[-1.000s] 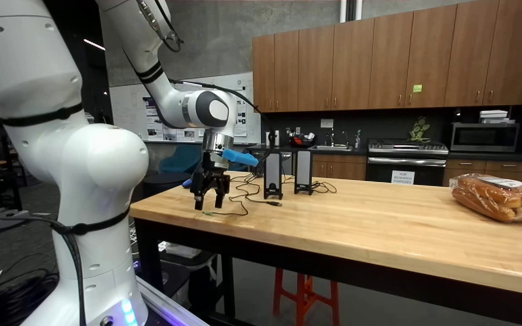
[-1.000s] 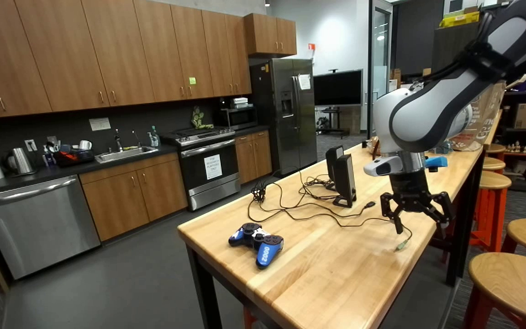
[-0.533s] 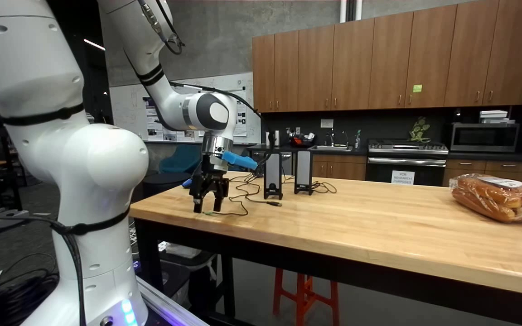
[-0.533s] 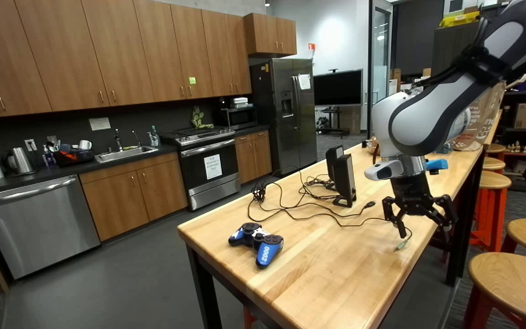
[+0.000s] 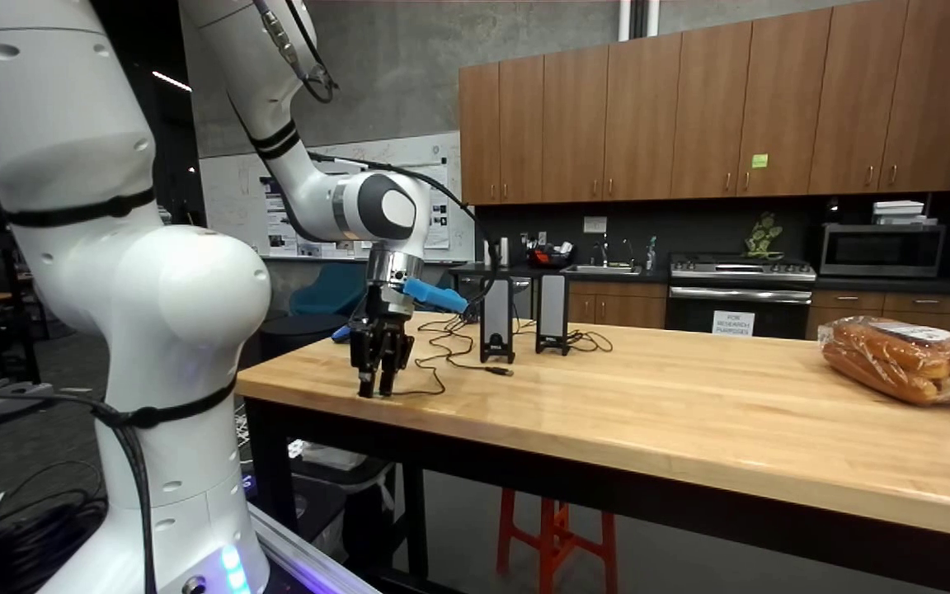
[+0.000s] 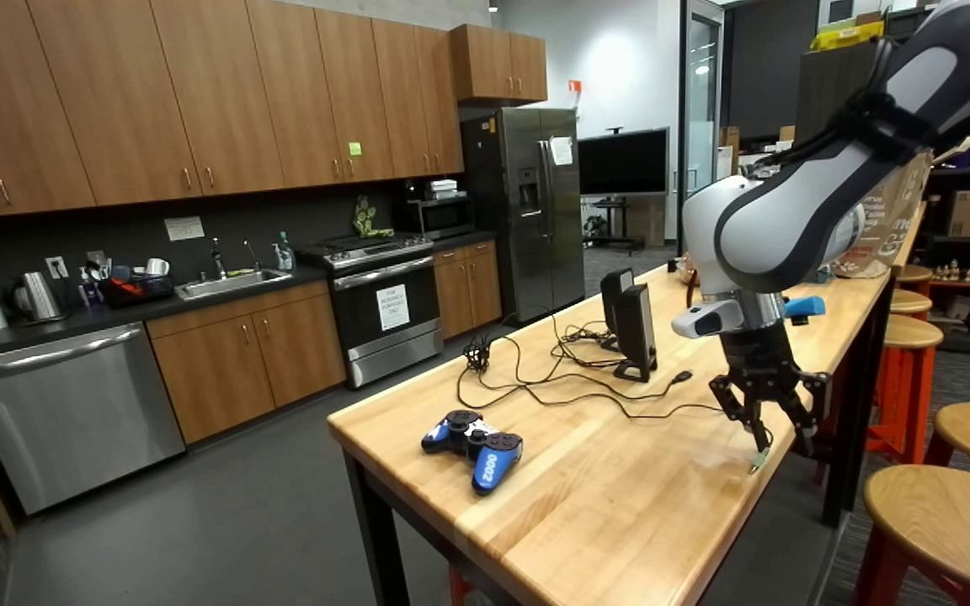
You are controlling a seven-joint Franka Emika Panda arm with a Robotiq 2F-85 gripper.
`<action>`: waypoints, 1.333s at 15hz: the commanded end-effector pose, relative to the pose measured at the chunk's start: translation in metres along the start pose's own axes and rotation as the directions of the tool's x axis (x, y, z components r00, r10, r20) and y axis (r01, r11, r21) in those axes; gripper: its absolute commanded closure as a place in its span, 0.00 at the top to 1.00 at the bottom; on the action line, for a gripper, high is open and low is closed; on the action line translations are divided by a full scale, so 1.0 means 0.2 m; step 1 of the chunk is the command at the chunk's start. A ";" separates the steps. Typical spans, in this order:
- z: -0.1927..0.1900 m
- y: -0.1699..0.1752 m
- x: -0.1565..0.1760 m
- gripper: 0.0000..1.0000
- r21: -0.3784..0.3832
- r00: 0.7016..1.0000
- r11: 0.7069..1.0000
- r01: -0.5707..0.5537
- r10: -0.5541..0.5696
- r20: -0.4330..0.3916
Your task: Move the usb and the aux jack and place them in front of the speaker on the left
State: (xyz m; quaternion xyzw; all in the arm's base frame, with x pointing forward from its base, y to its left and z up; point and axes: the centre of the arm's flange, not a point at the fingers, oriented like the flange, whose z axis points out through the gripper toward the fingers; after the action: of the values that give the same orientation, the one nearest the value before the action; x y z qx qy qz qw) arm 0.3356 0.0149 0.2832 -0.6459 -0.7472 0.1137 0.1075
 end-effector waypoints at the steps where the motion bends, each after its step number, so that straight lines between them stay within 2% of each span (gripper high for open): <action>1: -0.02 -0.04 0.01 0.20 -0.024 1.000 1.000 -0.012 0.012 0.002; 3: -0.05 -0.03 -0.01 0.05 -0.045 0.999 0.998 -0.037 0.037 -0.009; 4: -0.06 -0.01 -0.02 0.01 -0.059 0.998 0.996 -0.068 0.067 -0.017; 10: -0.13 0.00 -0.11 0.00 -0.097 0.985 0.981 -0.171 0.166 -0.050; 11: -0.13 0.00 -0.12 0.08 -0.100 0.982 0.978 -0.183 0.178 -0.056; 12: -0.14 0.00 -0.13 0.27 -0.104 0.981 0.976 -0.191 0.186 -0.061; 15: -0.15 -0.02 -0.14 0.43 -0.100 0.985 0.980 -0.171 0.165 -0.057; 20: -0.08 -0.05 -0.12 0.77 -0.054 0.994 0.993 -0.102 0.099 -0.048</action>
State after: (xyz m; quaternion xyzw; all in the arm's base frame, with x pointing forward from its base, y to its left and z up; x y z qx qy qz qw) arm 0.3449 -0.0089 0.3020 -0.7038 -0.6999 0.0801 0.0914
